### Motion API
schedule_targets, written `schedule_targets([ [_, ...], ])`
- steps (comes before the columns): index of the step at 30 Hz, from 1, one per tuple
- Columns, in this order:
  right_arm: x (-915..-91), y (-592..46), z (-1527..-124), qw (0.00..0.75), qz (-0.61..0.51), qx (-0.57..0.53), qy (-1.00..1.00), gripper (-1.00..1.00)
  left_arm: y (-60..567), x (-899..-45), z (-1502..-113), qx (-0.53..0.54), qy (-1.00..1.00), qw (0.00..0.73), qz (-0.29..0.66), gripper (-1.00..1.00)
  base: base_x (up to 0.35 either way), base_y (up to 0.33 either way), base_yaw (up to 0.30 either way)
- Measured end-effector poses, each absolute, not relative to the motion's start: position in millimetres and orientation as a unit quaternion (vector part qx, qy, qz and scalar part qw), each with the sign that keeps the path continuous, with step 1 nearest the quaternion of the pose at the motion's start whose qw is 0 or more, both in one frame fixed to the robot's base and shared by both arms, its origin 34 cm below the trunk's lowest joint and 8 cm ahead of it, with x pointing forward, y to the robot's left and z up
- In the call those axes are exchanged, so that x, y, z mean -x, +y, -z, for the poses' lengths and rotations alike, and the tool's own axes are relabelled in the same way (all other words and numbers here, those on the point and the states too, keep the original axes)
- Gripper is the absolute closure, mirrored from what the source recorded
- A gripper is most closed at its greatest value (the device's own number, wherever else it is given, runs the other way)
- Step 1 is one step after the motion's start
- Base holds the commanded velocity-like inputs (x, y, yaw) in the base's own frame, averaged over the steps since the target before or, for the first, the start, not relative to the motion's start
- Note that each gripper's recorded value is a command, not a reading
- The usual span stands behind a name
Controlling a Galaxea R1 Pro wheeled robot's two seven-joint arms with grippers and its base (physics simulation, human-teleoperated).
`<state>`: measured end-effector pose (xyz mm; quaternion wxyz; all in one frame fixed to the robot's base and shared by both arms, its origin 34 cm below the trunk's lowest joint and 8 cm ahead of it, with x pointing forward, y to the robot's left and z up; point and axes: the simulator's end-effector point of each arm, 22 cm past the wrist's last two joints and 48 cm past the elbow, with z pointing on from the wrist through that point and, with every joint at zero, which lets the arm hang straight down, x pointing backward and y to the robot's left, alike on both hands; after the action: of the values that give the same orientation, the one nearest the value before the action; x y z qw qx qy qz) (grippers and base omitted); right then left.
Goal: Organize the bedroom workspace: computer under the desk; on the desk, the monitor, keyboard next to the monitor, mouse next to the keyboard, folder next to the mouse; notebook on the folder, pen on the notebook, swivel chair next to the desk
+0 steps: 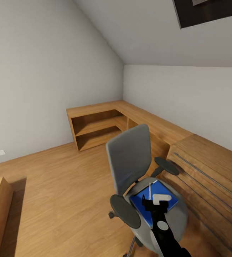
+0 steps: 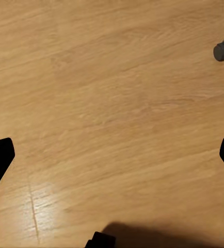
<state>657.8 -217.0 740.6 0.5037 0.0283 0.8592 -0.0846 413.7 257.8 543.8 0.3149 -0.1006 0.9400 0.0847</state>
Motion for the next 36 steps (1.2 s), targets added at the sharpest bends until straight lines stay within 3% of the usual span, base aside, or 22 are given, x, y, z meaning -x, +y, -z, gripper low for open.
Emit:
schedule_targets([
  [8, -657.6, -235.9, -728.1, 0.506, 0.099, -0.019, 0.857, -1.00, 261.3, -425.7, -551.3, 0.108, 0.934, 0.328, -0.086, -1.00, 0.047, 0.012, 0.000],
  [25, -783.1, -267.6, -716.1, 0.439, 0.129, 0.019, 0.889, -1.00, 316.4, -511.2, -621.6, 0.197, 0.868, 0.444, -0.102, -1.00, 0.001, 0.000, 0.000],
  [36, -769.8, -306.2, -680.4, 0.401, 0.134, -0.028, 0.906, -1.00, 307.8, -529.3, -637.7, 0.190, 0.879, 0.430, -0.079, -1.00, 0.000, 0.000, 0.000],
])
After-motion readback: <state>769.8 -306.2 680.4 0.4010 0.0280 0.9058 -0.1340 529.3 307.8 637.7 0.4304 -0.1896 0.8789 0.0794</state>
